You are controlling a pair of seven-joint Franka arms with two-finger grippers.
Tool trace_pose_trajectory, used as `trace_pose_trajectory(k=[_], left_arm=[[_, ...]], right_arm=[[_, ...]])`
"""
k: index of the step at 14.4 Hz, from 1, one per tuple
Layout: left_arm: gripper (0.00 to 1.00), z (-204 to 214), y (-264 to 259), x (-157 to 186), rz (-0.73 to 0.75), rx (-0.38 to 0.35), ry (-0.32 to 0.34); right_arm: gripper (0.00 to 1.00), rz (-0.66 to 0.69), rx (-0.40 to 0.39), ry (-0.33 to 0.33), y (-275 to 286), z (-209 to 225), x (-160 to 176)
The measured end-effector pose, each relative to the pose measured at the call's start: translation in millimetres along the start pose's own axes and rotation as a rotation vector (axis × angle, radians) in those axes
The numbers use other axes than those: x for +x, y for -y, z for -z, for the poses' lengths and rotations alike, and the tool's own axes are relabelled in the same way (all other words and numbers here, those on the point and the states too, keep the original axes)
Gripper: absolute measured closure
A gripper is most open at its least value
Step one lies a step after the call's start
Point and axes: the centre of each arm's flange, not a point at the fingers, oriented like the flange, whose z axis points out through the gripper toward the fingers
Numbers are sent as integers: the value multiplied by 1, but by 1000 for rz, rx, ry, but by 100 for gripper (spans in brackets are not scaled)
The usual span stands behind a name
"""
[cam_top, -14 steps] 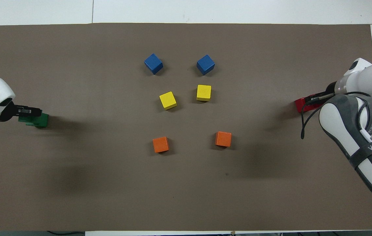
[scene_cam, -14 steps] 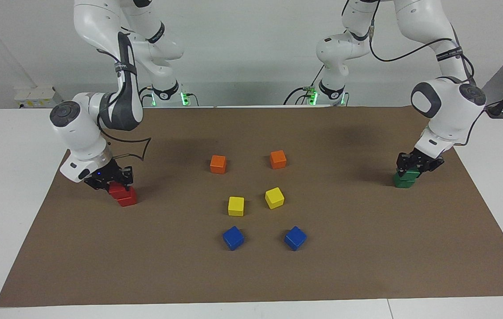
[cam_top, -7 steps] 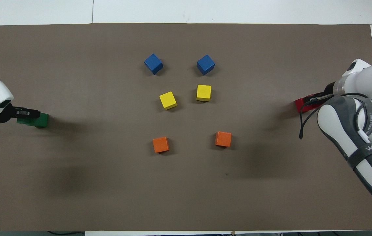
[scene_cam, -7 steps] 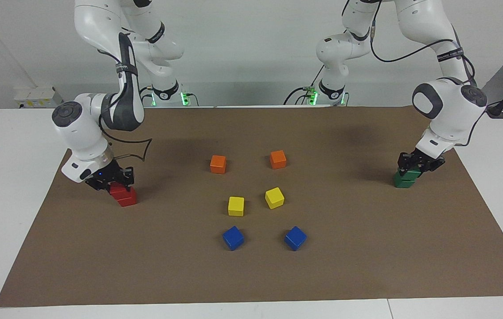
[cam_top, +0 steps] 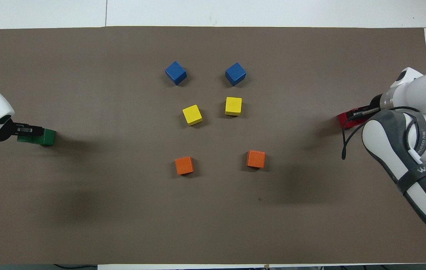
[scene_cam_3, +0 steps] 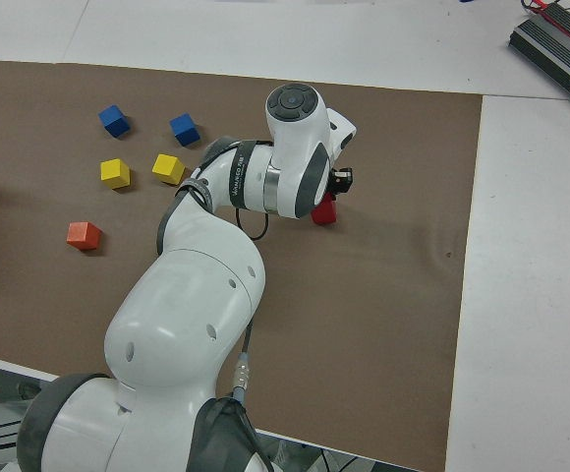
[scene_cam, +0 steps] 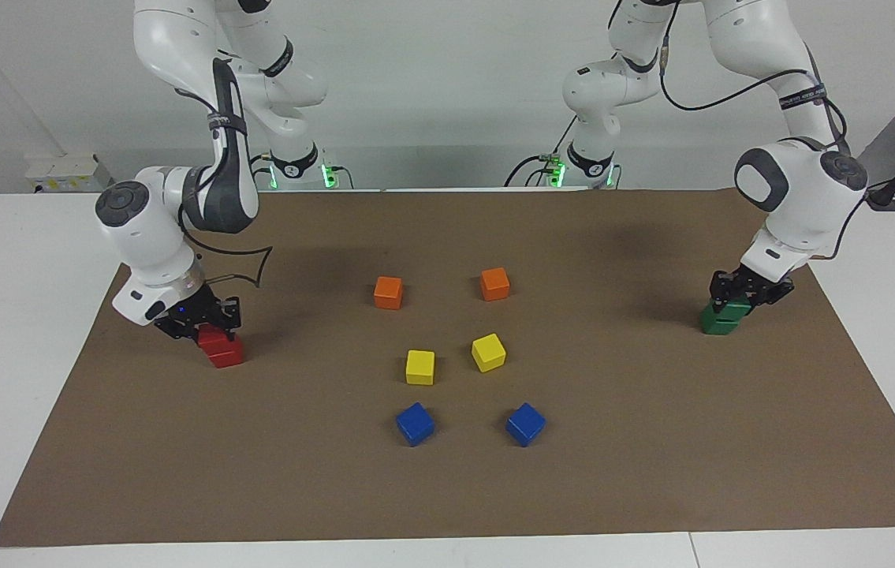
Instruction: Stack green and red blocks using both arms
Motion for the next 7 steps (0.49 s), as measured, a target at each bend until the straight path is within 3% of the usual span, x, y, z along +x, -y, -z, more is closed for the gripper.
trace_pose_trajectory(k=[2, 5, 6, 7], left_arm=[[45, -3, 1, -2, 2, 3, -4], [45, -8, 1, -5, 5, 12, -25], [45, -8, 2, -5, 5, 12, -25], [44, -8, 2, -5, 5, 13, -26]], right_arm=[[41, 1, 0, -1, 0, 0, 0], [7, 1, 0, -1, 0, 0, 0], [0, 1, 0, -2, 0, 0, 0], [0, 1, -1, -3, 0, 1, 0]])
